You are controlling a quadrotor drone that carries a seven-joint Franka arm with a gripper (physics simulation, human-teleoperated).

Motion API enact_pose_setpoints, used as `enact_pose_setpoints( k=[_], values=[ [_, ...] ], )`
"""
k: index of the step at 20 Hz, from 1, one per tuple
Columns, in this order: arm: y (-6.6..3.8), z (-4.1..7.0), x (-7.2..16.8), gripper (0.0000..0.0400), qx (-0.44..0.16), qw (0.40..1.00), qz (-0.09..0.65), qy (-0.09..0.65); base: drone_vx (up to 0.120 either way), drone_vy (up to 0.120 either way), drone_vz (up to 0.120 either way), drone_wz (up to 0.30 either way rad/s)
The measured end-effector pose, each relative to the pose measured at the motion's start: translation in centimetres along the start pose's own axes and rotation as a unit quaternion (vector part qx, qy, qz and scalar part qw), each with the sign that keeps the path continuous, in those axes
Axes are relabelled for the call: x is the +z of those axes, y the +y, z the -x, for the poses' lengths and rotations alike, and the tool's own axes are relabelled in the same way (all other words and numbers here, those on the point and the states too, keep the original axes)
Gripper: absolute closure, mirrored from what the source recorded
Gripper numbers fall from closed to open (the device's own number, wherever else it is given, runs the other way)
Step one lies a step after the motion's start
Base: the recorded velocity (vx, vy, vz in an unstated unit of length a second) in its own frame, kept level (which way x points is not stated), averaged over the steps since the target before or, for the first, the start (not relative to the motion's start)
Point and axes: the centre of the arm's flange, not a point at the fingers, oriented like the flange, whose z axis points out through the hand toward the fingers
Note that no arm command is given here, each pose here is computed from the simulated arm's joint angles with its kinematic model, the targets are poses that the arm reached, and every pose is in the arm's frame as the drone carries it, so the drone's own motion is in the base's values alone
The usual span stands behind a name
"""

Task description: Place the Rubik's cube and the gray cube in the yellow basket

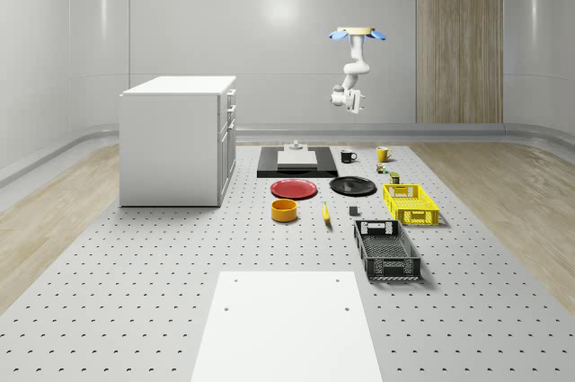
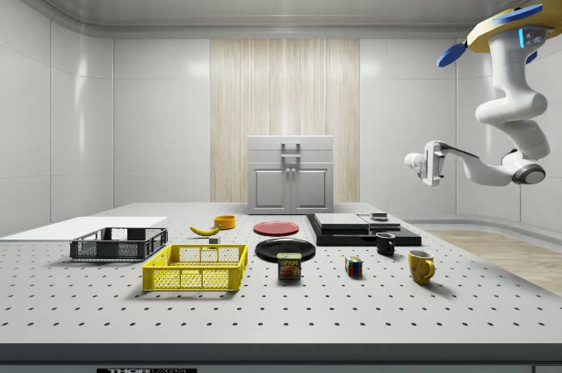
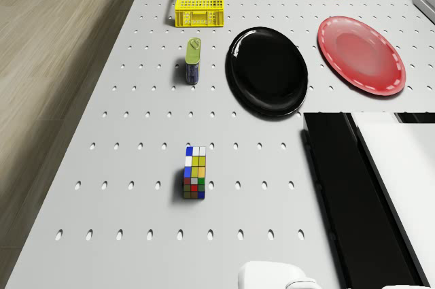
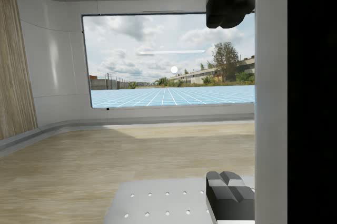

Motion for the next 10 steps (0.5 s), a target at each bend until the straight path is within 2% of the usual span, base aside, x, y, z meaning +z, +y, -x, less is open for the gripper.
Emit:
enact_pose_setpoints(
  k=[3, 5, 7, 8, 10],
  values=[
    [-3.0, 3.0, 1.0, 0.0, -0.005, 0.975, 0.156, 0.156, 0.12, 0.0, -0.12, 0.0],
    [-4.3, 4.4, 2.1, 0.0, -0.008, 0.945, 0.232, 0.231, 0.12, 0.0, -0.12, 0.0],
    [-5.1, 5.2, 3.2, 0.0, -0.01, 0.915, 0.286, 0.286, 0.12, 0.0, -0.1, 0.0],
    [-5.4, 5.5, 3.7, 0.0, -0.011, 0.901, 0.306, 0.307, 0.12, 0.04, 0.0, 0.0],
    [-5.8, 6.0, 4.5, 0.0, -0.012, 0.878, 0.337, 0.339, 0.12, 0.12, 0.0, 0.0]
  ],
)
